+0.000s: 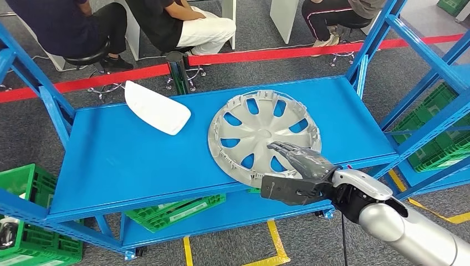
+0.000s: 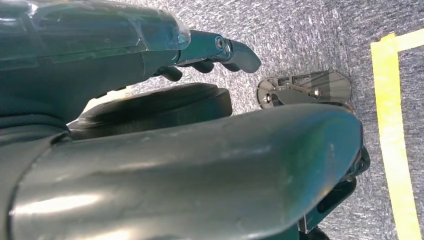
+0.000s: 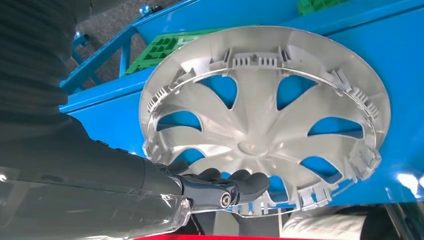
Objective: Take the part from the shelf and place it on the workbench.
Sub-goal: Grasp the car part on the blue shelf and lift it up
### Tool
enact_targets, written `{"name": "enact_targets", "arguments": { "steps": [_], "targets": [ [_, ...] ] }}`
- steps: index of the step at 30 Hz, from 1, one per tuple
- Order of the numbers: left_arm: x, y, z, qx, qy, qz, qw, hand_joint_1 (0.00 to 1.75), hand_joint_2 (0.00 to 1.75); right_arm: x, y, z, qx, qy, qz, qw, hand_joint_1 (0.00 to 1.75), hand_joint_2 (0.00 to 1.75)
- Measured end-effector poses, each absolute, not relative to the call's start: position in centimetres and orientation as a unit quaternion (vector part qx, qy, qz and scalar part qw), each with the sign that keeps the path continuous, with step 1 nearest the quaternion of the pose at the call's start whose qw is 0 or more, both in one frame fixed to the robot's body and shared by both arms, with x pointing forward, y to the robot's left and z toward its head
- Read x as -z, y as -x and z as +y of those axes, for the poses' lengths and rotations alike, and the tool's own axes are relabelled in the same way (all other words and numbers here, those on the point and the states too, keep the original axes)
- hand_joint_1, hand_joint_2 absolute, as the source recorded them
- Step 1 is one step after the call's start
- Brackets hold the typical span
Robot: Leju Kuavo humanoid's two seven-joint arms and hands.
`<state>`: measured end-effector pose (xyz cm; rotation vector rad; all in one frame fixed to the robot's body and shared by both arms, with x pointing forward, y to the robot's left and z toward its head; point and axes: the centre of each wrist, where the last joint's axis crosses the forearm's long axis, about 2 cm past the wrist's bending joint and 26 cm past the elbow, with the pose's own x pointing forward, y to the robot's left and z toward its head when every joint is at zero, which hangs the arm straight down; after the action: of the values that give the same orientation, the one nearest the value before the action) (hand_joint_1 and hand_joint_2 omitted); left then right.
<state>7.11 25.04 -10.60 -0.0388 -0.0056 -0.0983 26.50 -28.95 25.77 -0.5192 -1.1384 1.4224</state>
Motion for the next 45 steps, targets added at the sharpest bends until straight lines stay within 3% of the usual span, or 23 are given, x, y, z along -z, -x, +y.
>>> {"name": "enact_targets", "arguments": {
  "steps": [7,26,35,45],
  "targets": [
    [10.5,-7.1,24.2,0.057,0.035,0.007,0.998,0.0,0.0,-25.9,-26.6,-28.7,-0.622,0.262,-0.482,0.559,0.0,1.75],
    [10.5,-6.4,23.2,0.083,0.043,-0.011,0.996,0.0,0.0,-21.1,-25.9,-31.8,-0.673,0.338,-0.311,0.579,0.0,1.75],
    [10.5,-6.5,23.2,0.083,0.043,-0.004,0.996,0.0,0.0,-20.7,-26.5,-32.9,-0.657,0.345,-0.302,0.598,0.0,1.75],
    [10.5,-6.5,23.2,0.08,0.045,-0.002,0.996,0.0,0.0,-22.2,-27.7,-33.3,-0.606,0.374,-0.366,0.599,0.0,1.75]
  ]
}}
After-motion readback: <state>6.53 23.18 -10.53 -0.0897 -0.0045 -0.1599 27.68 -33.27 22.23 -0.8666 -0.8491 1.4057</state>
